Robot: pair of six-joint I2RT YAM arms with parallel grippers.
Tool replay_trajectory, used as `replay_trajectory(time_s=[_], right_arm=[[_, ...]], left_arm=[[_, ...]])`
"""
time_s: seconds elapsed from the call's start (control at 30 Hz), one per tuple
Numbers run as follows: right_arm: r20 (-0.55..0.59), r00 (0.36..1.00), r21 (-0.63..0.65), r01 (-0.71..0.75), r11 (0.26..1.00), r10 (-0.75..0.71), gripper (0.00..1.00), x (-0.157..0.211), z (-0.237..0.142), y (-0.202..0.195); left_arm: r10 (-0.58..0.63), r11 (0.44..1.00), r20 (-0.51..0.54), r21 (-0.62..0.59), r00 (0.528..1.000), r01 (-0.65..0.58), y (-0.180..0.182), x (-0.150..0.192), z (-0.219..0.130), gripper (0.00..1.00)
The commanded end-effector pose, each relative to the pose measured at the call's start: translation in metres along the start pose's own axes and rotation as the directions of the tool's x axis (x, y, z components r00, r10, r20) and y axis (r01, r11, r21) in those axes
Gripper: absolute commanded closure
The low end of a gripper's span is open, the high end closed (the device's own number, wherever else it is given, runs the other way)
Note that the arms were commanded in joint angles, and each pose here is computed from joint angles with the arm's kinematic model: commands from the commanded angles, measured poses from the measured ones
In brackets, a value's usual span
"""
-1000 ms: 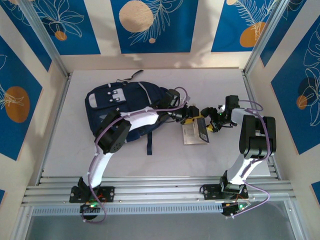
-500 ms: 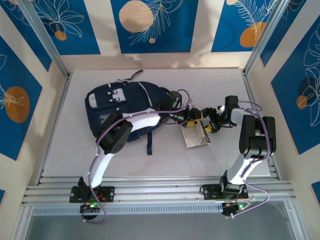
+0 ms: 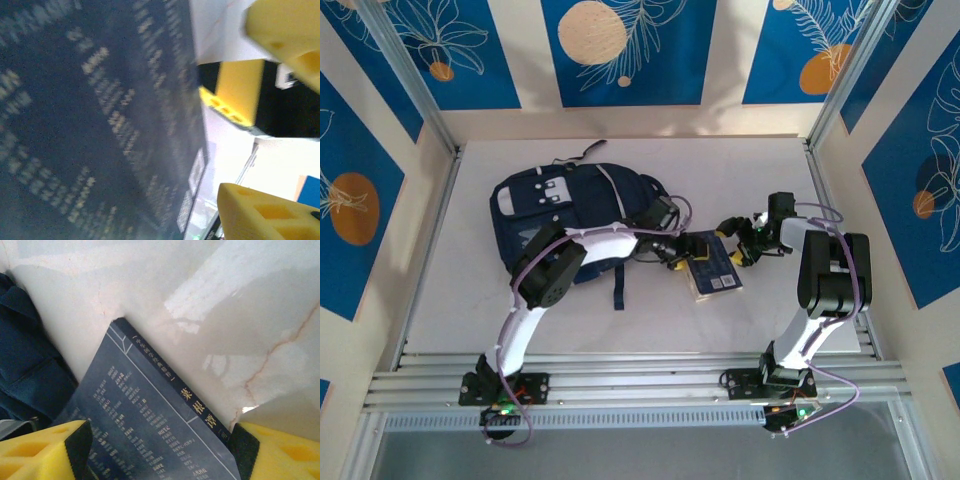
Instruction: Pack the student bag
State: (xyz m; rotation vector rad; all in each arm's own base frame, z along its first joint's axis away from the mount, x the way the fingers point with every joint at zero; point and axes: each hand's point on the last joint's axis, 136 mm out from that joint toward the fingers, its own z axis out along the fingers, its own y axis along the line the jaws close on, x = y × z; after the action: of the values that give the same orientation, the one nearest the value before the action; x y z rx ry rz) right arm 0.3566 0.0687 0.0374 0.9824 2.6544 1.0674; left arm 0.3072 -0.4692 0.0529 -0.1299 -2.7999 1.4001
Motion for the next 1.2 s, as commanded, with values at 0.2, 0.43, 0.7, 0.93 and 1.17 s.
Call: replay_trajectory(time_s=[0.2,0.43,0.7,0.93,1.17], right_arm=[[-0.099,0.995,0.031,-0.017,0.999,0.02,0.26,0.032,0.012,-0.005],[-0.076,0.997,0.063,0.0,0.998,0.005,0.27,0.035,0.005,-0.003],[0.138,0.984,0.143,0.094,0.985,-0.114,0.15,0.037,-0.065,0.02],[0.311,0.893,-0.112,0.375,0.92,-0.326,0.15,0.076,-0.128,0.085],[0.429,0.765,-0.366,0.633,0.682,-0.48,0.15,0.143,-0.179,0.135]], left_arm=[[0.062,0.998,0.006,0.005,0.998,-0.062,-0.013,0.003,-0.019,0.57],[0.08,0.997,0.013,0.023,0.997,-0.08,-0.024,-0.003,-0.023,0.88],[0.234,0.97,0.051,0.056,0.971,-0.237,-0.07,0.003,-0.078,1.0],[0.427,0.896,0.081,0.091,0.9,-0.434,-0.119,0.037,-0.149,1.0],[0.588,0.794,0.152,0.08,0.795,-0.603,-0.156,0.075,-0.226,1.0]])
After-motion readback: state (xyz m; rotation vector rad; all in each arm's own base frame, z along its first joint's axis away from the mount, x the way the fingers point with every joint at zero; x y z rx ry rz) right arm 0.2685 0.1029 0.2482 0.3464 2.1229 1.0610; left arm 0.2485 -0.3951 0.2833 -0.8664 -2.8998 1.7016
